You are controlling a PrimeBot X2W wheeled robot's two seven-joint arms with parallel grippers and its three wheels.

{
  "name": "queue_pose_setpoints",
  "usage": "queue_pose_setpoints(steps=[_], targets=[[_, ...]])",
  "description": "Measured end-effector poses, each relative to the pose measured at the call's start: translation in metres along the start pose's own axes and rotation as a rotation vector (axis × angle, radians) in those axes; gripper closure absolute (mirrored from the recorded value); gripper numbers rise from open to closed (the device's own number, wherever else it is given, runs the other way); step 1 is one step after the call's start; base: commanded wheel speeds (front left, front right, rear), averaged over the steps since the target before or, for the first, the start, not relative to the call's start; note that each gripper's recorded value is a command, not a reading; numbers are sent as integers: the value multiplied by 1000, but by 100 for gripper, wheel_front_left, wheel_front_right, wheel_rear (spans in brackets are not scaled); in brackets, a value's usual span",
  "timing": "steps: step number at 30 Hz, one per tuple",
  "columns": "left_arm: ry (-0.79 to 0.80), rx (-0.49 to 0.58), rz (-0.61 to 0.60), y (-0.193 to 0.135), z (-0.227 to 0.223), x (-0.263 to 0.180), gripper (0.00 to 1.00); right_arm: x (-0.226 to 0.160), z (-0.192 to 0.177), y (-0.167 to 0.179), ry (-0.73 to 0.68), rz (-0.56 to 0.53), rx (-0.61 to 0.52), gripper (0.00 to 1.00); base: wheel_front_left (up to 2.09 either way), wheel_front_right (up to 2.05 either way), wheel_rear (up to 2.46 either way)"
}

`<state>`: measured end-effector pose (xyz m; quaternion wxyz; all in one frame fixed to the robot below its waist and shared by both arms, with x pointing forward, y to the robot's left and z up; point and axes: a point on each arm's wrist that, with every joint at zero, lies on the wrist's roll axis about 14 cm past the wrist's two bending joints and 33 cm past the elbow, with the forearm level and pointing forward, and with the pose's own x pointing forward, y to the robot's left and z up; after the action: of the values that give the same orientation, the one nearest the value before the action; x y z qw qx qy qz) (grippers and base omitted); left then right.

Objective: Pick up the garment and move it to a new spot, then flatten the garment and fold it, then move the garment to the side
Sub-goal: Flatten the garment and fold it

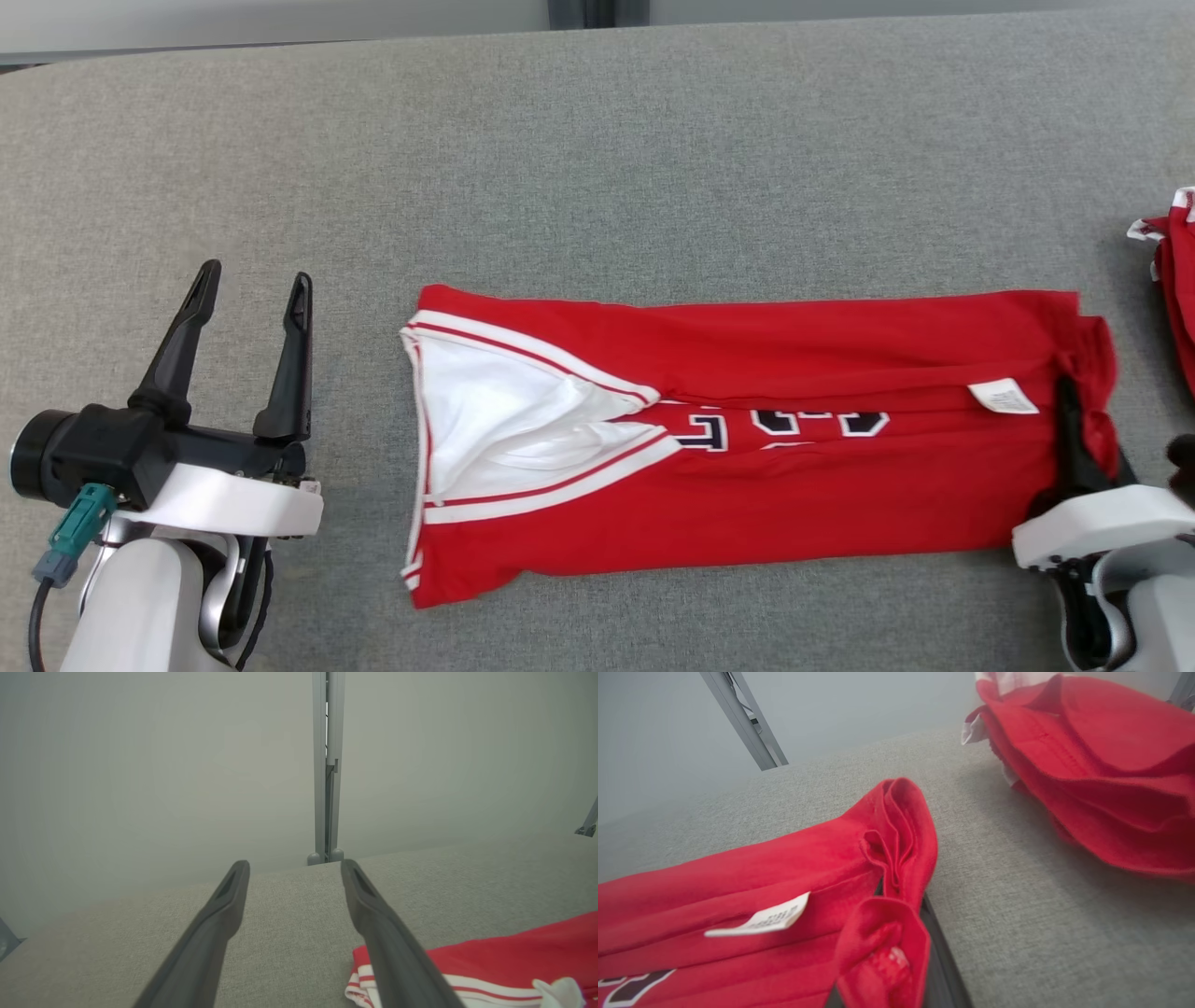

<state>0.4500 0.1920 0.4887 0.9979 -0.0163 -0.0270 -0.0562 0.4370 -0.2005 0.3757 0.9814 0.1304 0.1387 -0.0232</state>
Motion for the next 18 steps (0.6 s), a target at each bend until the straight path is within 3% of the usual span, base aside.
queue_pose_setpoints(steps=[4,7,12,18], targets=[[-12,6,-1,2,4,2,0,-2,19,-16,-59,-39,-19,100,0,0,0],[-26,9,-3,3,9,5,0,1,34,-6,-109,-15,-17,100,0,0,0],[-28,16,-4,3,10,4,0,3,66,54,-216,144,7,100,0,0,0],[-28,9,-1,1,11,1,0,-6,75,132,-242,367,54,100,0,0,0]])
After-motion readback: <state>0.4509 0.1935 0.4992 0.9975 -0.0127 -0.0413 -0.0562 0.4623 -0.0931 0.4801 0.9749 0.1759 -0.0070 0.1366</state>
